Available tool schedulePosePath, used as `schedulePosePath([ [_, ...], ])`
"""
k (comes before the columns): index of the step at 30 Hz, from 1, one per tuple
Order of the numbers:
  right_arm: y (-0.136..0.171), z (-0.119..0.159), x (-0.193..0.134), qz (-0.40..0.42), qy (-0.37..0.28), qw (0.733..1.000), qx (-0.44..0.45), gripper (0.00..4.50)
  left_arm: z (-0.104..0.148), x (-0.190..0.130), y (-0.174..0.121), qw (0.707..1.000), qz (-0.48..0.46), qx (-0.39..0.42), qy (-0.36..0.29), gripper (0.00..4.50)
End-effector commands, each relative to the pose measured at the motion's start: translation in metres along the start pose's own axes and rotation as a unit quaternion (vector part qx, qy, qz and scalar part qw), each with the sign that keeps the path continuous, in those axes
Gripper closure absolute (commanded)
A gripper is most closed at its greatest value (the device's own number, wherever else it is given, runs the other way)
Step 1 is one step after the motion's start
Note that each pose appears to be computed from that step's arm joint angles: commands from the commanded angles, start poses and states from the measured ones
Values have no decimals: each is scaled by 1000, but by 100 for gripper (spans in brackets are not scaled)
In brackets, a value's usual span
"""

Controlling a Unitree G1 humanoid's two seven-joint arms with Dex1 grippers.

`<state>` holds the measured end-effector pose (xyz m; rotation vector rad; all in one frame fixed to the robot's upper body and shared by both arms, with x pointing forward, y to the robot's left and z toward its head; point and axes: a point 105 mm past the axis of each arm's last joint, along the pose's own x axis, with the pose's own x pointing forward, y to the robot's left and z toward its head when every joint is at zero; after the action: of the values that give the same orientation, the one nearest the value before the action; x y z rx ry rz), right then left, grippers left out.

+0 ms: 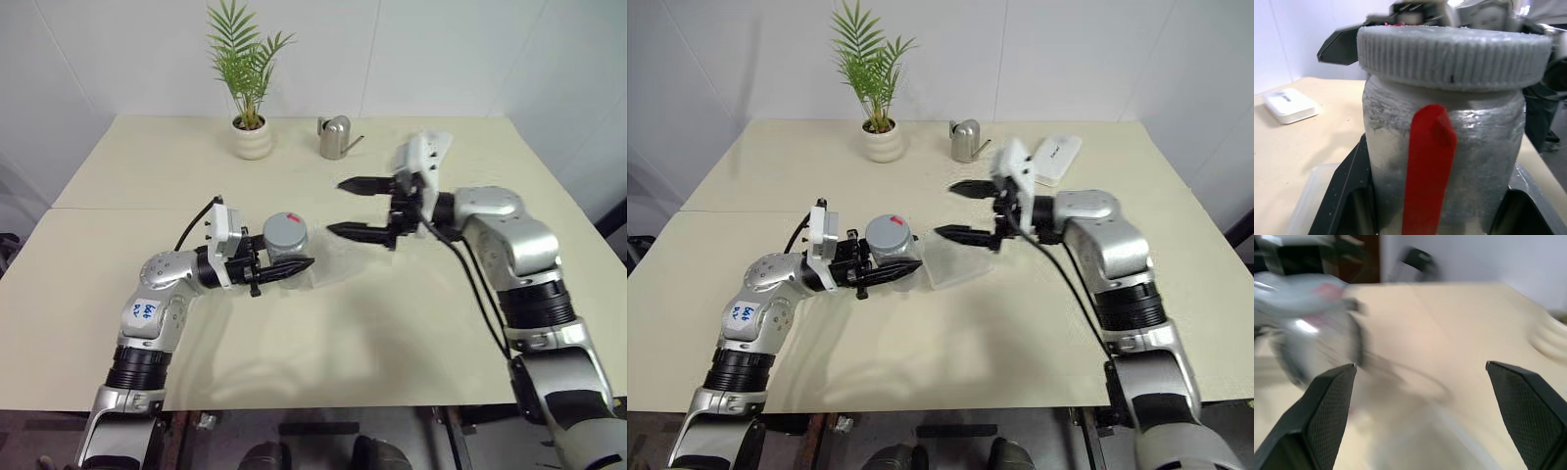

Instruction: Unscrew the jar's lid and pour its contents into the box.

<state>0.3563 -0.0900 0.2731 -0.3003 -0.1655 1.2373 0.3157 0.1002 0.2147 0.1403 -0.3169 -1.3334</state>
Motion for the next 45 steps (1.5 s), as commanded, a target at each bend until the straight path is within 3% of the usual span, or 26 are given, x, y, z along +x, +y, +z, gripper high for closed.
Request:
schedulePosePath([
  [1, 1, 15, -10, 4, -21, 1000, -12, 5, 10, -2, -2, 1000, -4, 22, -9, 257],
  [9, 54, 47, 27, 113, -77, 990, 32, 5, 7, -4, -1, 1000, 4, 21, 2, 257],
  [14, 76, 55, 53, 129, -62, 989, 31, 5, 4, -4, -2, 1000, 1, 15, 10, 257],
  [21, 73, 43, 77, 101, -27, 994, -7, 5, 5, 0, -2, 1000, -4, 14, 7, 257],
  [29, 74, 39, 84, 103, -32, 994, -1, 5, 6, 1, -2, 1000, -5, 13, 5, 257],
  [45, 31, 19, 35, 58, -25, 998, 15, 5, 3, -4, -5, 1000, 2, 15, 10, 257],
])
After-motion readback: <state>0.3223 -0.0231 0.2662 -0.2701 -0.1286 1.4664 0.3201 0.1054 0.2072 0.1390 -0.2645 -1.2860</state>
